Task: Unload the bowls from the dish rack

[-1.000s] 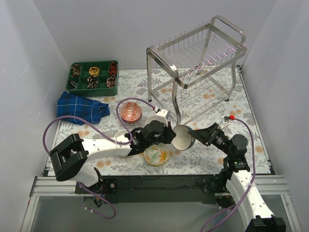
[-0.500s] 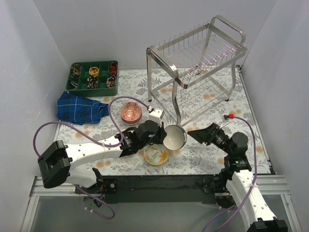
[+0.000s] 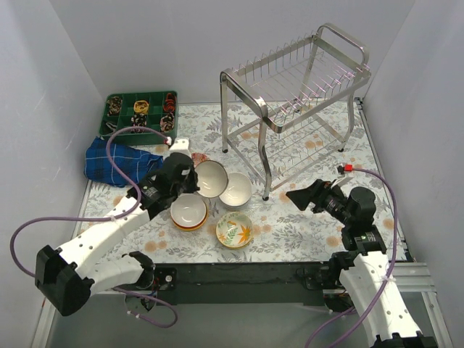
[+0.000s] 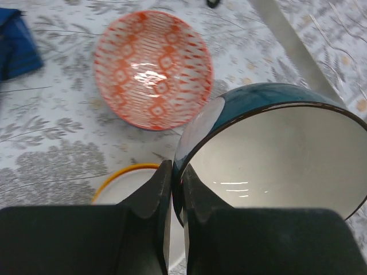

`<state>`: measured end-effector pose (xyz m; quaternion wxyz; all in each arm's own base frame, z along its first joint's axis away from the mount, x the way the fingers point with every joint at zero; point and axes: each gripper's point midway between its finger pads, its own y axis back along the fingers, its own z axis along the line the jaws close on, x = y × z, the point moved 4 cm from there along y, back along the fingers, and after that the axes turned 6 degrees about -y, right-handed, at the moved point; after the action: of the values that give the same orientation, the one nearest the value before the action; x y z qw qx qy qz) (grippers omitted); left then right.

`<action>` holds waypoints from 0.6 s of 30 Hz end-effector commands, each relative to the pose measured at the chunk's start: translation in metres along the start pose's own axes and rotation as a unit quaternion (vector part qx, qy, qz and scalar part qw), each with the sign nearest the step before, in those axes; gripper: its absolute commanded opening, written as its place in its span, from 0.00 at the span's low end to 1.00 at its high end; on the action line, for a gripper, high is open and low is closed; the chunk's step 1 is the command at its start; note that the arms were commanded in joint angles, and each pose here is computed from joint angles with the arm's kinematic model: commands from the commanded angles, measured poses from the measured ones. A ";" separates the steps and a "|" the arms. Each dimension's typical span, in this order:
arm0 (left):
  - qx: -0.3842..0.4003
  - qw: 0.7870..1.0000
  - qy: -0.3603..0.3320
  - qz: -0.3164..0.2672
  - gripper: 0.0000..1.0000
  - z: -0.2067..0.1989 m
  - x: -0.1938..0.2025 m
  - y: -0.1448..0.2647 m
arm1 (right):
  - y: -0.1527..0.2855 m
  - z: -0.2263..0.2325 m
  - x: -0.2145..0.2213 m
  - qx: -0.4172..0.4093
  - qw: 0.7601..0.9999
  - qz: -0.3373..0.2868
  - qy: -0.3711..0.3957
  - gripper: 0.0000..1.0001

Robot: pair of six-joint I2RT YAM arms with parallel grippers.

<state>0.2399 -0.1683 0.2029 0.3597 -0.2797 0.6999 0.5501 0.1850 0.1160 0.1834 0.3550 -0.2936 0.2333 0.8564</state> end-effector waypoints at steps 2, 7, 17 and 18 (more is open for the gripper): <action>-0.088 0.994 0.060 -0.009 0.00 0.065 -0.027 0.012 | 0.002 0.006 -0.014 0.004 0.999 -0.012 0.038 0.96; -0.159 0.982 0.100 -0.008 0.00 0.121 -0.025 0.010 | 0.004 0.009 -0.018 0.006 0.997 -0.014 0.069 0.96; -0.215 0.962 0.159 0.049 0.00 0.172 0.000 -0.014 | 0.006 0.015 -0.017 0.010 0.992 -0.010 0.129 0.96; -0.216 0.961 0.161 0.058 0.00 0.172 0.006 -0.017 | 0.006 0.016 -0.016 0.009 0.991 -0.009 0.134 0.96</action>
<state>0.2739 -0.0017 0.1692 0.1436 -0.3924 0.6118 0.6717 0.1839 0.1140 0.1888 0.3312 -0.3576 0.2808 0.8268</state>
